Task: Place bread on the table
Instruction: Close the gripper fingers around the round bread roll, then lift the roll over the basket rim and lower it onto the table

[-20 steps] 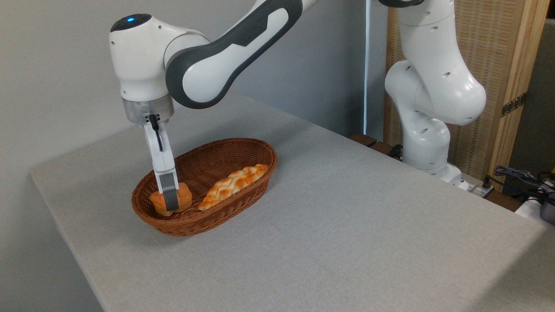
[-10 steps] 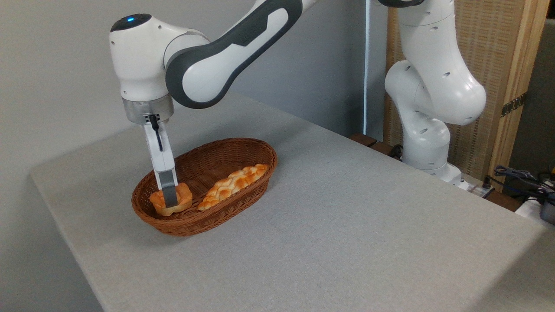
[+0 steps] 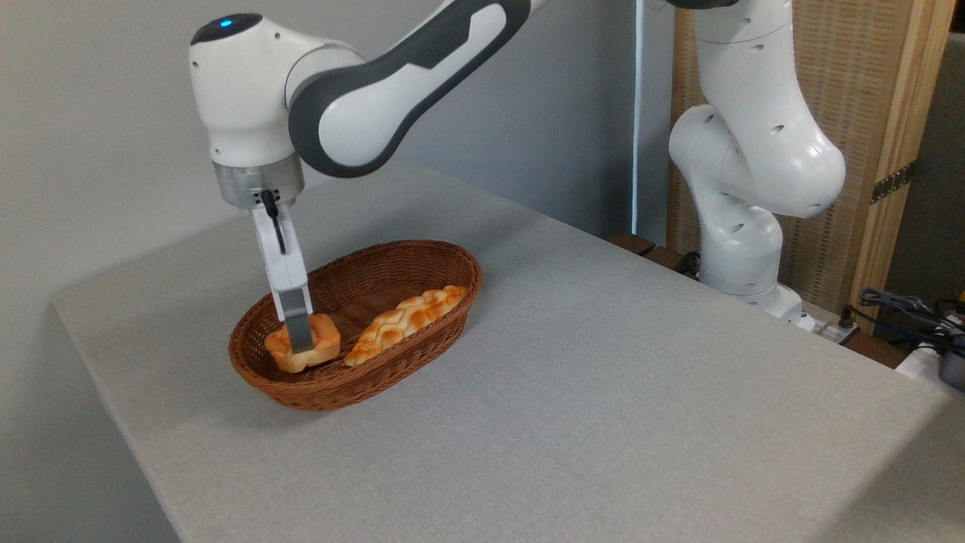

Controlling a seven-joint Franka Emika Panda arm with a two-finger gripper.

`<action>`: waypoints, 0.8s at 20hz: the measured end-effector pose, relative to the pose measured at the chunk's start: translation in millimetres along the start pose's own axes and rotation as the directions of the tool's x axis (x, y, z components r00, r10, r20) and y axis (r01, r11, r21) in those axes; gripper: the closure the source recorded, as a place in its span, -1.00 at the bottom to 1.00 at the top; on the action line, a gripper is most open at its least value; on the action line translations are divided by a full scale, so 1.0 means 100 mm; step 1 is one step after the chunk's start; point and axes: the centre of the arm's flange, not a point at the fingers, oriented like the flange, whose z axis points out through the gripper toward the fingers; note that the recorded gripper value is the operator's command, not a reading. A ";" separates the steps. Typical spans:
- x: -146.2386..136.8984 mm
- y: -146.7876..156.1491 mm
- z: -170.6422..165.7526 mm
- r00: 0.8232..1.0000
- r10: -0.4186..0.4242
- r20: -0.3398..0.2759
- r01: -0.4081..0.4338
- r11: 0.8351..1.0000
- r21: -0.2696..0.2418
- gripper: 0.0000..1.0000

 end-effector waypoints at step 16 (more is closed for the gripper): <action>-0.99 -0.79 -1.17 0.997 -0.073 0.031 0.070 0.992 0.105 -0.35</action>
